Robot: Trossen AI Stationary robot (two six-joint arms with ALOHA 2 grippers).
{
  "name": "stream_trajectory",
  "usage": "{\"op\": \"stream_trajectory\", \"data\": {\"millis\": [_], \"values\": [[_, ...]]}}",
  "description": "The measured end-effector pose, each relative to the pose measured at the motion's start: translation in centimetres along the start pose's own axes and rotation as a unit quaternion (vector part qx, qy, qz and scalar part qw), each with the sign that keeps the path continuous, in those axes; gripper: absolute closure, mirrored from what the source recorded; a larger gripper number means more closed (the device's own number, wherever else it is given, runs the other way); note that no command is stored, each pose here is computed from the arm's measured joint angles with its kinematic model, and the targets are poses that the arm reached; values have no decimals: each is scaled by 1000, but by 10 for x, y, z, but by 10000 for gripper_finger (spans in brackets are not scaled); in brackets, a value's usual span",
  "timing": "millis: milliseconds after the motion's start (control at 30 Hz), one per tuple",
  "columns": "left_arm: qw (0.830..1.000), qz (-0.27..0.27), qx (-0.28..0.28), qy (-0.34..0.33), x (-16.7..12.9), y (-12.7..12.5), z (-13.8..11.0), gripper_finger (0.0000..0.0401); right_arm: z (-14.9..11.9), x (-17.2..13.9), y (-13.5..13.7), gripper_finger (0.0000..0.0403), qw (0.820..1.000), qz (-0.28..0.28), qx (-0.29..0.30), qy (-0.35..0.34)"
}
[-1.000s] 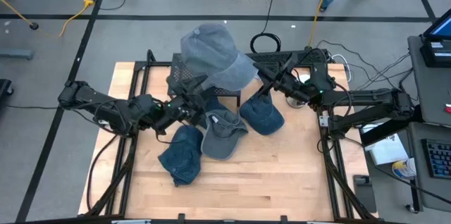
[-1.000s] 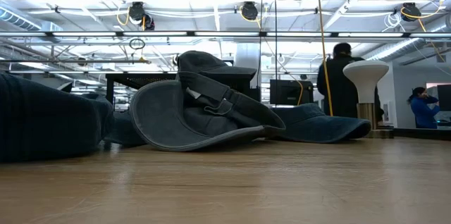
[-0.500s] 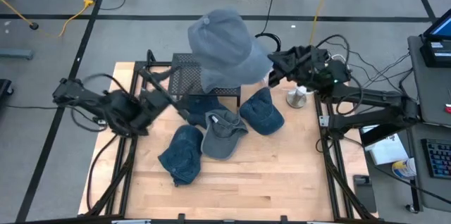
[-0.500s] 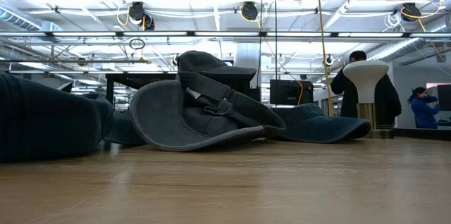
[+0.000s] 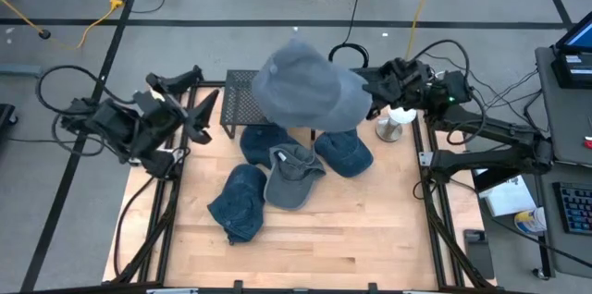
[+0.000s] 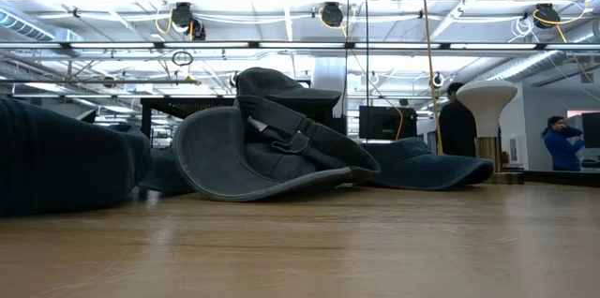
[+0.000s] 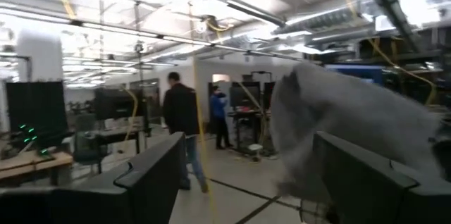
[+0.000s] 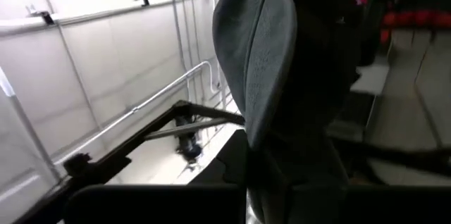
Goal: Pick & Place hat
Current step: Stack the right dark gray cap on top of the other dark gray cap on the shelf
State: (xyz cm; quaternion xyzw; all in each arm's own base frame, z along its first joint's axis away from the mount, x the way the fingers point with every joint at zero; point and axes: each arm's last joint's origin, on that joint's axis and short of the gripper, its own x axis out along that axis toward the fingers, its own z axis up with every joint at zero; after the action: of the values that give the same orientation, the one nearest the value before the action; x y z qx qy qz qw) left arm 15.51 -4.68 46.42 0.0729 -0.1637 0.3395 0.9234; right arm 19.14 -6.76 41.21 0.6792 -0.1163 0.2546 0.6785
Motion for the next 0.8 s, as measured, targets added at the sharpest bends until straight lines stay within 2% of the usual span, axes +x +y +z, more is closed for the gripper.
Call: {"op": "stream_trajectory", "data": {"millis": [100,267,400,800], "values": [[1000,-21,9,1,-2,1,0,94,-3,1,-1,398,999,-6,47,15],[998,-55,7,-15,-2,-2,-1,96,-7,4,-8,400,995,-33,94,26],[997,-71,9,-16,1,-9,-6,94,-8,4,-11,400,992,-48,111,29],[992,-123,-2,-10,26,-31,-34,98,-8,4,-9,400,989,-40,143,30]]}}
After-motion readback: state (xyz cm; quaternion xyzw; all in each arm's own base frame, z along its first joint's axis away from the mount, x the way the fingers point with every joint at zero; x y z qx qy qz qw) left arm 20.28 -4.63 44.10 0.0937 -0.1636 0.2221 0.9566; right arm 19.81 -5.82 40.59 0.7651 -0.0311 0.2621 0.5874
